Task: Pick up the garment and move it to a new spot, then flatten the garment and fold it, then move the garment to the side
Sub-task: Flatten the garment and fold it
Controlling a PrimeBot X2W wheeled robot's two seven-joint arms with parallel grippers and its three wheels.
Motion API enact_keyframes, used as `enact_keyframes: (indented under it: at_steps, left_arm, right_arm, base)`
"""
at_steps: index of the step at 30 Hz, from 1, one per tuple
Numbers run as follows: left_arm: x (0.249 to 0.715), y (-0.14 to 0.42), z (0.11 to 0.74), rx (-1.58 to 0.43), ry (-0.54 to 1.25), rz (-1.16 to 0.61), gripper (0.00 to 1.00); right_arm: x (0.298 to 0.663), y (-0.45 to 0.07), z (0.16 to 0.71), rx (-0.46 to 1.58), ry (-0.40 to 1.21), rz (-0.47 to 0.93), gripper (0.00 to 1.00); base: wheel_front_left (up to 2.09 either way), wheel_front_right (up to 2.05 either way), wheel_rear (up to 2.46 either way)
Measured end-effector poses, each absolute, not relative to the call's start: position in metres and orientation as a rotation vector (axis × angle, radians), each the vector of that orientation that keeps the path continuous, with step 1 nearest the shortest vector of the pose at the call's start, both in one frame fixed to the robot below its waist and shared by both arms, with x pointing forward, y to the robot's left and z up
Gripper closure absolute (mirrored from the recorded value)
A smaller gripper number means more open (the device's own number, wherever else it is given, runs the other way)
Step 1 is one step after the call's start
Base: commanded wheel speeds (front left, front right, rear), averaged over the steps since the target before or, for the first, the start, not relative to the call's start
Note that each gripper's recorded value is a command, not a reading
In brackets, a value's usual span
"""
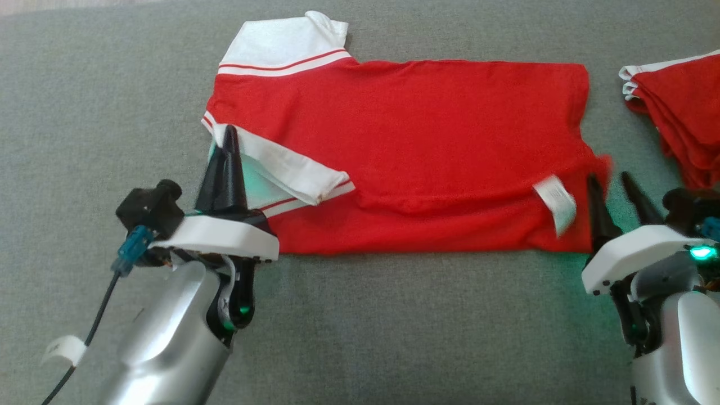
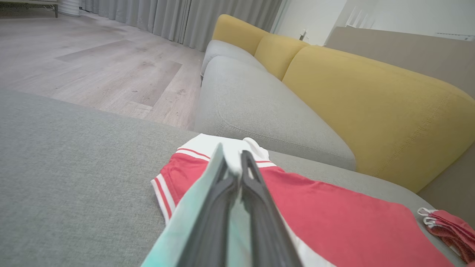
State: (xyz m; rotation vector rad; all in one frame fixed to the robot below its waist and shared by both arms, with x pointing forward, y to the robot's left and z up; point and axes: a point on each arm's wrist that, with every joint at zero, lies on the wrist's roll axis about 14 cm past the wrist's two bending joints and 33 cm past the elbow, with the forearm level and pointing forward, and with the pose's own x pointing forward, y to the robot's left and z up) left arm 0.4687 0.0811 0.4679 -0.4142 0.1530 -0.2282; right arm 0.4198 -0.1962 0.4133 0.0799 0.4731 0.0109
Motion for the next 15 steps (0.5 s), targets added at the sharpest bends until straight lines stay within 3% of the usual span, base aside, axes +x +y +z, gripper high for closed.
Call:
enact_keyframes:
  at_steps: [10, 15]
  left_arm:
    - [0.465, 0.092, 0.496, -0.439, 0.043, -0.223, 0.0]
    - [0.433, 0.098, 0.47, -0.438, 0.12, -0.199, 0.0]
  right_arm:
    - [0.423, -0.2, 0.432, 0.079, 0.363, 0.0, 0.0]
    - [0.403, -0.208, 0.434, 0.081, 0.357, -0.022, 0.0]
  base:
    - [0.0, 0.0, 0.0]
    - [0.0, 0.0, 0.0]
